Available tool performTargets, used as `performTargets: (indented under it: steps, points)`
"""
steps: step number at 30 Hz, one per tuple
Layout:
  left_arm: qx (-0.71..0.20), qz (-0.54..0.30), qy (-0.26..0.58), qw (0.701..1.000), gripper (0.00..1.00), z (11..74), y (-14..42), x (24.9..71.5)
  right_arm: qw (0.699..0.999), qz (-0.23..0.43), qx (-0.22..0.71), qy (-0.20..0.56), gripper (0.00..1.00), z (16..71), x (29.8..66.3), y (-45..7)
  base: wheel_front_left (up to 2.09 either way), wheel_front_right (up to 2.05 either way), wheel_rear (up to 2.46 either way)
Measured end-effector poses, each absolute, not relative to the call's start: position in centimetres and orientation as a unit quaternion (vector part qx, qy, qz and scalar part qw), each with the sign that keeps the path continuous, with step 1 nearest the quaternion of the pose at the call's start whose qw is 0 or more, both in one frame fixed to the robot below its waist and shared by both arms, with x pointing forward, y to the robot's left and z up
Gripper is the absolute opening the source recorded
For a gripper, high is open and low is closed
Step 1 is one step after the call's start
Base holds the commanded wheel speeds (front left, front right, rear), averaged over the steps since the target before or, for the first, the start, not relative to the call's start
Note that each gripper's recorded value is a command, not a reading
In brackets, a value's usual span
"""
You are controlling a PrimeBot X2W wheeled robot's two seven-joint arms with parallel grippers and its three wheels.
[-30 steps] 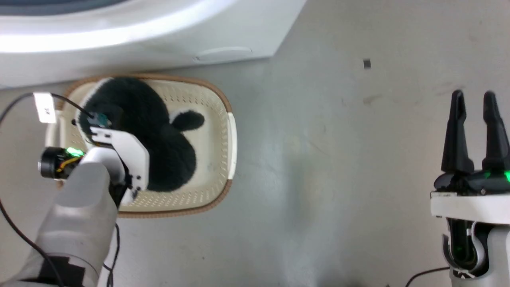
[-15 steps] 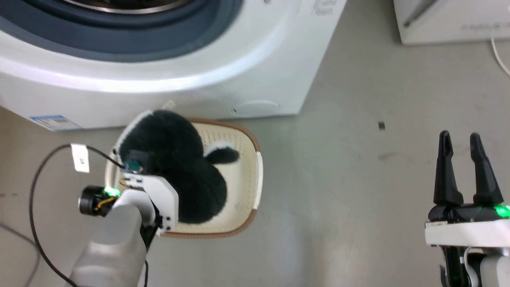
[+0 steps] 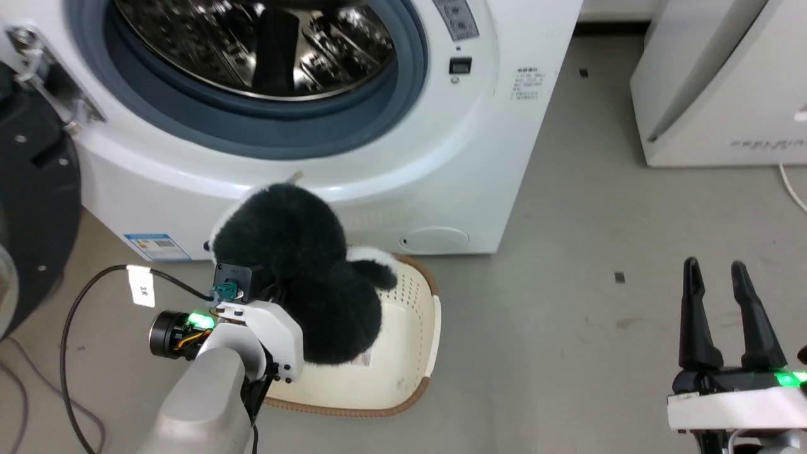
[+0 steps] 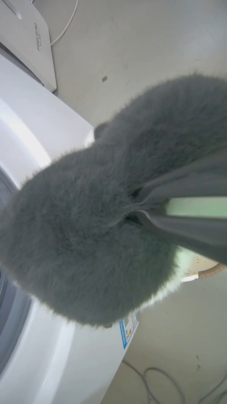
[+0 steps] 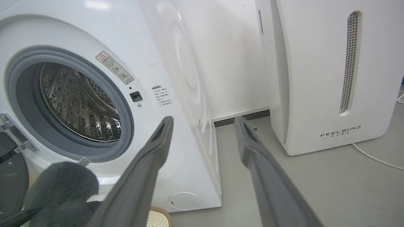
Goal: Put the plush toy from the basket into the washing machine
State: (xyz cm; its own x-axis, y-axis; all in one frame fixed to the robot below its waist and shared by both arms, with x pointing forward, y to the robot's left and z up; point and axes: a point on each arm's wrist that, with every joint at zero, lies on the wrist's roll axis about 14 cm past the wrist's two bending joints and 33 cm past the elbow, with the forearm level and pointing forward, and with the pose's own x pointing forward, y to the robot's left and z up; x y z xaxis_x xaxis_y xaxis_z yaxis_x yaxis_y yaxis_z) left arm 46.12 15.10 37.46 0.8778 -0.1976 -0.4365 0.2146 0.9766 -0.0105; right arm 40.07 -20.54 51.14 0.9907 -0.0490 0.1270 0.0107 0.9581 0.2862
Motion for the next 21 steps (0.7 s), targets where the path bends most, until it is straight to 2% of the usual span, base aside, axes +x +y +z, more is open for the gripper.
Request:
performTargets:
  steps: [9,21]
  points:
    - [0.012,-0.093,0.136,0.986,0.00,42.4,15.5,46.0,0.986,-0.003,0.147,-0.080,1.00,52.3,38.9,-19.8,0.00,0.00,0.00]
    - [0.012,-0.080,0.075,0.994,0.00,45.8,16.1,47.3,0.986,-0.001,0.148,-0.079,1.00,52.3,38.9,-19.7,0.00,0.00,0.00]
